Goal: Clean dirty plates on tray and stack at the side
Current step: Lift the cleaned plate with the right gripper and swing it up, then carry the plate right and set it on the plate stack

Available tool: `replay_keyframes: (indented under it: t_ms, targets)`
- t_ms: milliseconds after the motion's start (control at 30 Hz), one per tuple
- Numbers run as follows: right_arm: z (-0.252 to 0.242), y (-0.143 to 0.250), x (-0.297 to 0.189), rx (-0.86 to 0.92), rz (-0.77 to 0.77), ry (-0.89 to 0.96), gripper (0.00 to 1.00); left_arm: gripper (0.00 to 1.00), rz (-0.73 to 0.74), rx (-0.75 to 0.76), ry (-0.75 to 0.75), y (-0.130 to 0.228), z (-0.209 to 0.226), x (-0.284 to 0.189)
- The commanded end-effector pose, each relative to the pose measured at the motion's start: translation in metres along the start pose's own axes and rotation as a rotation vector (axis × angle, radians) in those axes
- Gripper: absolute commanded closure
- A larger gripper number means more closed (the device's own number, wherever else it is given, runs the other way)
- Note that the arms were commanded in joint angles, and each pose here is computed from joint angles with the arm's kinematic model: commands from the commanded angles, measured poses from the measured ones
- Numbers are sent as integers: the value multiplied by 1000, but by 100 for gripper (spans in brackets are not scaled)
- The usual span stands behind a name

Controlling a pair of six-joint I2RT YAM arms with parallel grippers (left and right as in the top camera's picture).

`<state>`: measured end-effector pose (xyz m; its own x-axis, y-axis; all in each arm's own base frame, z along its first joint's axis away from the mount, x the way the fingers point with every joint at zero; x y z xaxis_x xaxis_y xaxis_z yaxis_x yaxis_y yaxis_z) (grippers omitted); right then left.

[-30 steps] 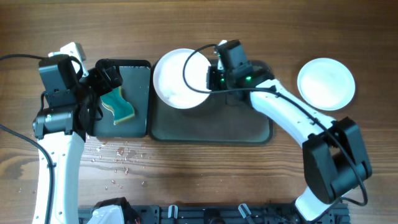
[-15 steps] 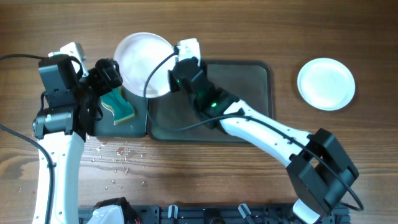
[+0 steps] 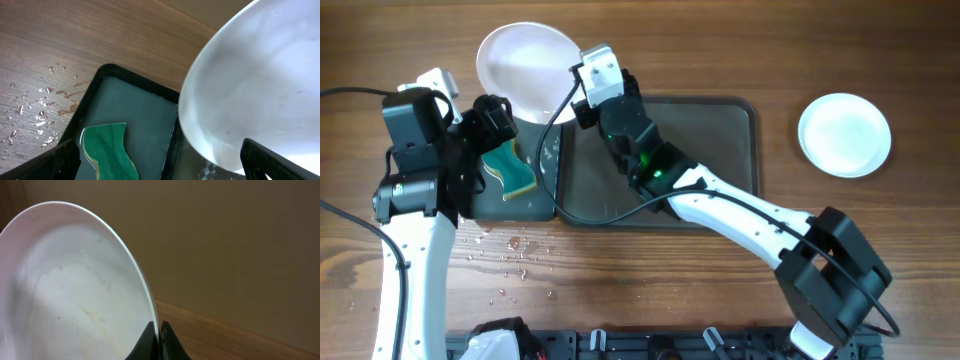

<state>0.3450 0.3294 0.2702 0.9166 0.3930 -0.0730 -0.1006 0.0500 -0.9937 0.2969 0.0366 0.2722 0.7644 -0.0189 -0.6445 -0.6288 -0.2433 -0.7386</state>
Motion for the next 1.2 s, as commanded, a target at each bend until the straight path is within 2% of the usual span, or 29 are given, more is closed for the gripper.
replay_keyframes:
  t_ms: [0,133,233,367,467,667,833,933,967,1033,1167]
  targets:
    - [5,29,15,-44,43,5,96,0,-14,7,-3,-4,-1,-2]
    - [7,50,23,-67,60,3,96,0,-14,7,-3,-4,-1,-2]
    - [9,51,26,-138,19,-3,96,0,-13,7,-3,-4,-1,-2]
    - [17,34,23,-339,-92,-14,95,0,-4,6,-5,-3,0,-2]
    - [30,22,18,-563,-190,-67,95,0,12,4,-7,0,0,-2]
    - [53,18,8,-879,-282,-118,95,0,15,3,-7,0,0,-2]
    - [56,15,6,-843,-304,-122,96,0,15,3,-7,0,0,-2]
    - [54,15,7,-735,-291,-128,96,0,15,3,-7,0,0,-2]
    - [51,14,8,-674,-280,-116,95,0,15,3,-7,0,0,-2]
    - [34,16,15,-403,-228,-76,96,0,15,3,-7,0,0,-2]
    - [6,36,30,-96,-62,-79,96,0,15,3,-7,0,0,-2]
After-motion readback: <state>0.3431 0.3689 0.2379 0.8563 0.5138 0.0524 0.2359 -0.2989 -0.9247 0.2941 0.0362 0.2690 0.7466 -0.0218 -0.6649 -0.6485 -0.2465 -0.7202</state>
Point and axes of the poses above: each gripper's point midway between its finger pads, its own x axis out along the fingers, its own z axis along the line the jaws close on, y = z × x, the point moved 9 cm from there along -x, back along the fingers, and after that the axes turned 10 degrees about x, right-handed, at the moved point
